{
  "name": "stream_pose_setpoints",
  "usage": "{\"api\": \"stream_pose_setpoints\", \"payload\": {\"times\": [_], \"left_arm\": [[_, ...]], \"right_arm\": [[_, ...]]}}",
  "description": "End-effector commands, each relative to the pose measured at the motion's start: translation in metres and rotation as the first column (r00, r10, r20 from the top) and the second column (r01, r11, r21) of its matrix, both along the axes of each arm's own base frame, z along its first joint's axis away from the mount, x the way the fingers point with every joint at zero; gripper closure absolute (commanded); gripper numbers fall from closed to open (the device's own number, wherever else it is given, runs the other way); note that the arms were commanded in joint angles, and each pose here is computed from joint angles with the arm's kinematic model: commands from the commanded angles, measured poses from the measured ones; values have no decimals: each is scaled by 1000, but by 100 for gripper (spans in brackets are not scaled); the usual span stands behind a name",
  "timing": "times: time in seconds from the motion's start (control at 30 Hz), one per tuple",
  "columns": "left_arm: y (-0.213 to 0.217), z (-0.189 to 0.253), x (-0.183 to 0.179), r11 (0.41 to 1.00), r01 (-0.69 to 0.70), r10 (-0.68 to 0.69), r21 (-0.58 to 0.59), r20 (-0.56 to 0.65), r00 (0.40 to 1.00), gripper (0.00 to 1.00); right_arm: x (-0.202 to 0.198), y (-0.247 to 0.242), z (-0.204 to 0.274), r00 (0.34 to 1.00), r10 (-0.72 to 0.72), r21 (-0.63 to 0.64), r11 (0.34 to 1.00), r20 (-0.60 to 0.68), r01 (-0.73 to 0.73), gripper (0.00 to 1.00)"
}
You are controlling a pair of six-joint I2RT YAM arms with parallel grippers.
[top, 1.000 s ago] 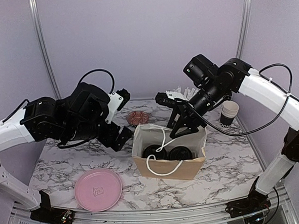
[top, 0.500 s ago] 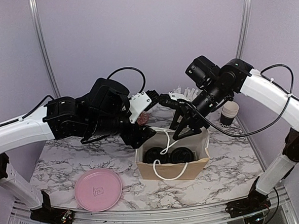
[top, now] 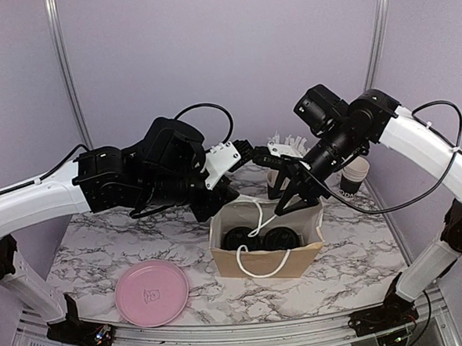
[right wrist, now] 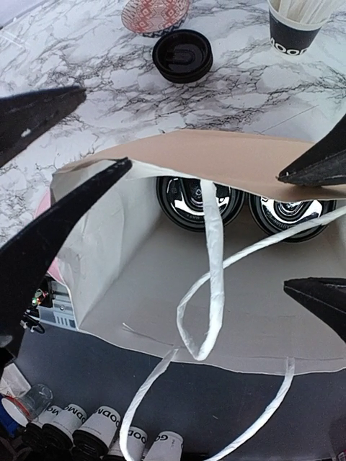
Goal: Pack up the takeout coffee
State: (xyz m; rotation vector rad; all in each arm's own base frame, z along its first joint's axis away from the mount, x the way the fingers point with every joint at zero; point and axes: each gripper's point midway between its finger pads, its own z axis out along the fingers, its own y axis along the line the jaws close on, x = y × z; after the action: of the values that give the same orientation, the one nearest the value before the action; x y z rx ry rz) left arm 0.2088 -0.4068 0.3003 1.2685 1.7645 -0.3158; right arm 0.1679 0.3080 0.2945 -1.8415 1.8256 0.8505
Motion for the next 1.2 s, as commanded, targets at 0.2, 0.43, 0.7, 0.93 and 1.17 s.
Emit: {"api": "stream_pose_setpoints", "payload": {"times": [0.2,0.43,0.7,0.93,1.17], "left_arm": [[-9,-41,-22,985,136,-128,105,-80,989,84],[-12,-32,-65,976,207,-200,72,-93,975,100],[-4,-42,-121,975,171,-177,139,28,984,100],[-6,-44,-152,980,175,-177,99,5,984,100],[-3,-40,-153,989,140,-140,43,-19,990,100]], "right_arm": [[37,-31,55,987,-93,176,982,133,69,58],[80,-73,71,949,-261,231,948,178,218,57],[115,-89,46,928,-355,222,919,110,325,56],[128,-84,29,933,-354,203,920,61,336,56],[139,-82,25,928,-366,195,917,67,347,55]]}}
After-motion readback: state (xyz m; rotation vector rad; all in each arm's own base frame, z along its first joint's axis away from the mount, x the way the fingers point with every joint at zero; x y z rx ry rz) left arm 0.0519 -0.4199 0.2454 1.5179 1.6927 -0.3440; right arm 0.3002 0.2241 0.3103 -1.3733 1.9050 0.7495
